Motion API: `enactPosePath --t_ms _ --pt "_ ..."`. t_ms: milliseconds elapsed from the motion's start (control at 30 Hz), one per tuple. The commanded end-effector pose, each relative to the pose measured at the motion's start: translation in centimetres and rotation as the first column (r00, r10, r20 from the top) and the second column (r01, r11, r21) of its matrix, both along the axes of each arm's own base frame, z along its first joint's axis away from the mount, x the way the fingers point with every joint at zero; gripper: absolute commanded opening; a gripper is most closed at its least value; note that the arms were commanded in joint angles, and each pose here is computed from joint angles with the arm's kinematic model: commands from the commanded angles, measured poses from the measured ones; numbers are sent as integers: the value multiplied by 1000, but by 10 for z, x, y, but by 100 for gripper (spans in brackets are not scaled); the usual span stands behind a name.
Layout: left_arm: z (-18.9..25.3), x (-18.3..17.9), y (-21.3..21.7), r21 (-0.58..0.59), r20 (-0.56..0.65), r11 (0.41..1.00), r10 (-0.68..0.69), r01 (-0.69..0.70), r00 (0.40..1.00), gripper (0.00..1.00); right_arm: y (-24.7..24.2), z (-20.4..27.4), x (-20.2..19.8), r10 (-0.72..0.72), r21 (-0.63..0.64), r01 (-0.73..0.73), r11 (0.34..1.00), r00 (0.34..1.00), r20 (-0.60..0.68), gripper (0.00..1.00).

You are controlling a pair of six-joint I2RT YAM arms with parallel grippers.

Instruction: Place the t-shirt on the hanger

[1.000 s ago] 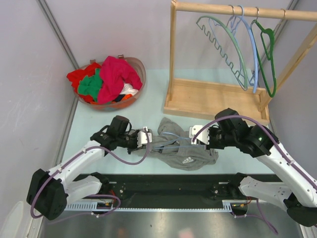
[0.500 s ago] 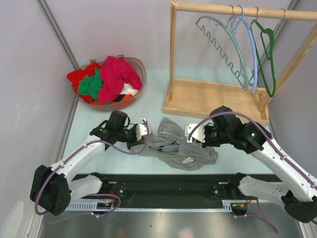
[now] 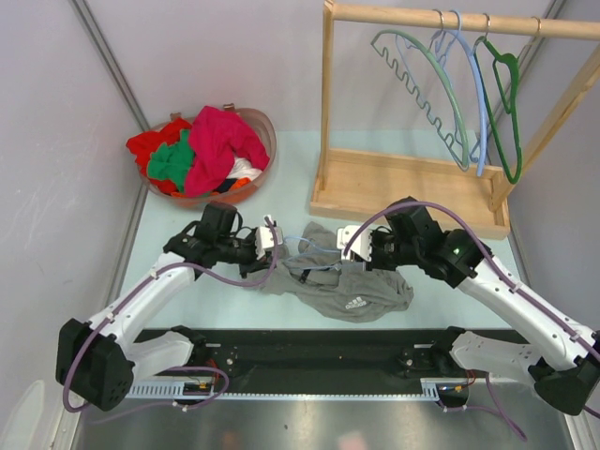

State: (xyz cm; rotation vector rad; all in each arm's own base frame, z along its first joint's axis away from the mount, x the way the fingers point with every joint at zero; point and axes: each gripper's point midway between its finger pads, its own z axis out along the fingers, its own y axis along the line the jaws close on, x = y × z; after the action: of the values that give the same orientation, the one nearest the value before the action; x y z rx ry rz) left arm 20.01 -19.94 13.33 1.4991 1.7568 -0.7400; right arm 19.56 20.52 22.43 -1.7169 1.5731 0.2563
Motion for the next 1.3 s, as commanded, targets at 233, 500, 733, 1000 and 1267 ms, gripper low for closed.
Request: enactPosePath --t_ms 233,500,733,1000,1267 --pt "54 4 -10 -102 66 995 5 2 998 0 37 13 -13 131 197 -133 971 991 21 0" --pt "74 0 -12 -129 115 991 -31 45 993 0 47 2 -19 176 216 -168 962 984 -19 0" --pt "86 -10 -20 -164 123 982 -78 98 989 0 72 1 -7 157 293 -134 947 986 -55 0" --pt "99 -22 -20 -198 129 972 -104 128 986 0 100 -2 13 133 369 -90 925 987 -92 0" --pt "83 -13 16 -168 90 985 -17 32 996 56 106 4 15 141 414 -102 905 988 -66 0"
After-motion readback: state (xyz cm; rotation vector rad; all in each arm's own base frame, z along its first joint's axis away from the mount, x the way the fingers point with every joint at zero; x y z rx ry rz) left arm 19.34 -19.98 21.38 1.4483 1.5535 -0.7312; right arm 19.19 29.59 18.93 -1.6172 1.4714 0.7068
